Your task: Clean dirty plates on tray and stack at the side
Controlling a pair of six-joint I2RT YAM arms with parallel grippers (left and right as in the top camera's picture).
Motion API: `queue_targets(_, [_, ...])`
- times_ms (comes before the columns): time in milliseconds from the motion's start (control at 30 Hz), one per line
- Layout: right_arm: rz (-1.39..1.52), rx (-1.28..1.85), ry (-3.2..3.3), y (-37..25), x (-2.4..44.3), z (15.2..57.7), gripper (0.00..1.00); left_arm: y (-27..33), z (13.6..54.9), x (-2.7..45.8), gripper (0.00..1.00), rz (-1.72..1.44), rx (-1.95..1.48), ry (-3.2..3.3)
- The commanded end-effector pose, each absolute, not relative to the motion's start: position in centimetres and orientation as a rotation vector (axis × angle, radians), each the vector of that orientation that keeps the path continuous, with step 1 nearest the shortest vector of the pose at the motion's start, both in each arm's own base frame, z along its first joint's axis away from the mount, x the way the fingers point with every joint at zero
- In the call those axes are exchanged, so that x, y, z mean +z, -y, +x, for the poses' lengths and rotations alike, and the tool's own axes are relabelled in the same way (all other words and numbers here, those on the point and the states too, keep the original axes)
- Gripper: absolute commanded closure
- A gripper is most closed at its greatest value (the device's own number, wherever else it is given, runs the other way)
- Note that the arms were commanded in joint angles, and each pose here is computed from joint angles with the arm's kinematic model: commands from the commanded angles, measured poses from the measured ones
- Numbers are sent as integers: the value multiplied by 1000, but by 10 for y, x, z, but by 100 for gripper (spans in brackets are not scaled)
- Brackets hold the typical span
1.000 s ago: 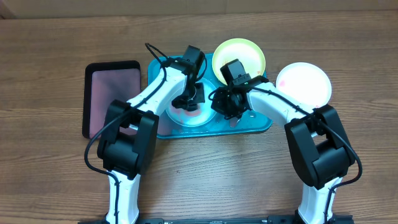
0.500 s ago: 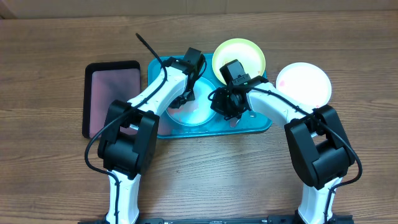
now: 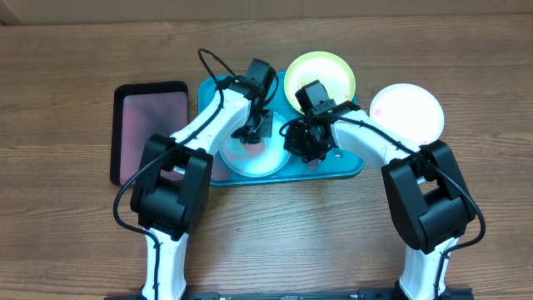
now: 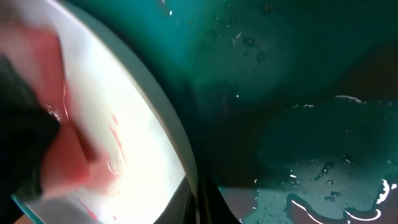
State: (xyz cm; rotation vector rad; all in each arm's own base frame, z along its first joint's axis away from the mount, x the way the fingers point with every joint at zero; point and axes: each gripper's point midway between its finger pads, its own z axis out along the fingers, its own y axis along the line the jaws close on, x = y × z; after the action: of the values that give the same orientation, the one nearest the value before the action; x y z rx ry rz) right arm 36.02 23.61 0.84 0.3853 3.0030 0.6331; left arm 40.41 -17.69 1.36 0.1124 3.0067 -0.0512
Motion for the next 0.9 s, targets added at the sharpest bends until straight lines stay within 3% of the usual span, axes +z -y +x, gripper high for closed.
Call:
queue_targets(0, [369,644,-2986,-237,11,366,96,154,391,13,96,120,138,-3047])
queue_targets(133, [368,647,-2982,-238,11,367,96,147,378,13,96,167,186,-3095])
queue_targets(333, [377,647,-2981,-235,11,368,96,188,360,12,96,677,-124,-3091])
queue_targets(533, [386,647,-2983,-233,11,369,96,182,359,4,96,801,-84,-3060])
queue_targets(667, [393,652,-2983,-232,11,369,96,166,354,-3,96,613,-25,-3132])
queue_targets(867, [392,652,-2982,-232,11,369,96,145,346,-8,96,-159,138,-3206])
